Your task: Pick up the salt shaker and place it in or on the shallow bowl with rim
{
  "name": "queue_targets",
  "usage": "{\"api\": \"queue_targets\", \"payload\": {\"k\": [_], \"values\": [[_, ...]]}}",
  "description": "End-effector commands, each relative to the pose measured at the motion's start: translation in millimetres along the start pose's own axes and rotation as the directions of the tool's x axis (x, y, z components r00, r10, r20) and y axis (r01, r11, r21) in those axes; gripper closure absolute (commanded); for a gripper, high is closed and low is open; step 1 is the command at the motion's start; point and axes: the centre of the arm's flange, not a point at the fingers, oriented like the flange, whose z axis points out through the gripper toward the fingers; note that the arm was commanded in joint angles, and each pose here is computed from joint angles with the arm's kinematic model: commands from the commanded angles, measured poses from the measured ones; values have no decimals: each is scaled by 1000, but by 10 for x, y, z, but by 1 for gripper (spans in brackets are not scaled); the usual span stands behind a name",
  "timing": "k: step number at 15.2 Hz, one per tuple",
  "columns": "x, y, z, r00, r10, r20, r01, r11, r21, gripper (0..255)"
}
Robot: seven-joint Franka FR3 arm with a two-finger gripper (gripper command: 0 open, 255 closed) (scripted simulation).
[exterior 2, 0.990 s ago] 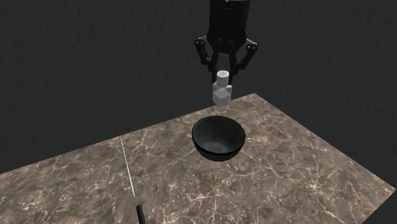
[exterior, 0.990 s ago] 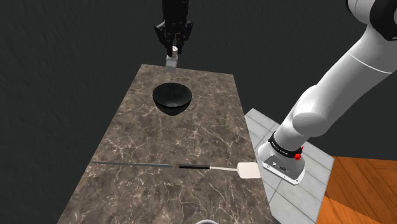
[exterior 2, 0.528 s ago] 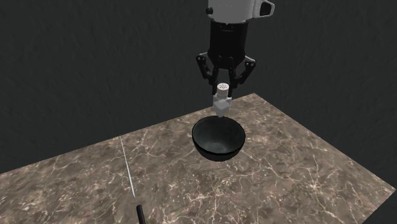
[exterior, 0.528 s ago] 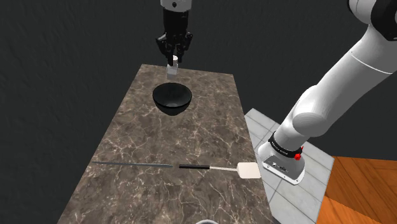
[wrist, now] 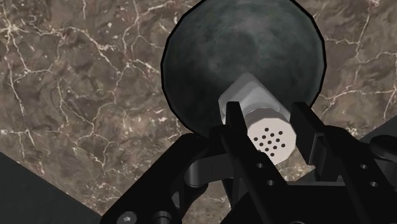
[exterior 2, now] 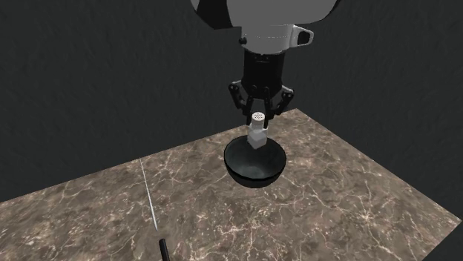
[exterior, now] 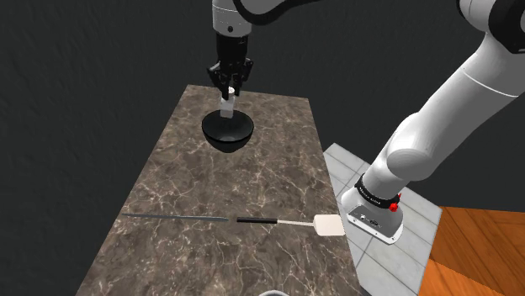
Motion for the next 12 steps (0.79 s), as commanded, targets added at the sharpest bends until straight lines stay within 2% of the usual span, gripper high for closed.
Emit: {"api": "queue_targets", "payload": {"k": [1,5,12], "values": [[0,-1,111,1000,0,0,0,1000,0,255],[0,-1,301,1000,0,0,0,1000,0,255],[0,-1,301,1000,0,0,0,1000,0,255]]}}
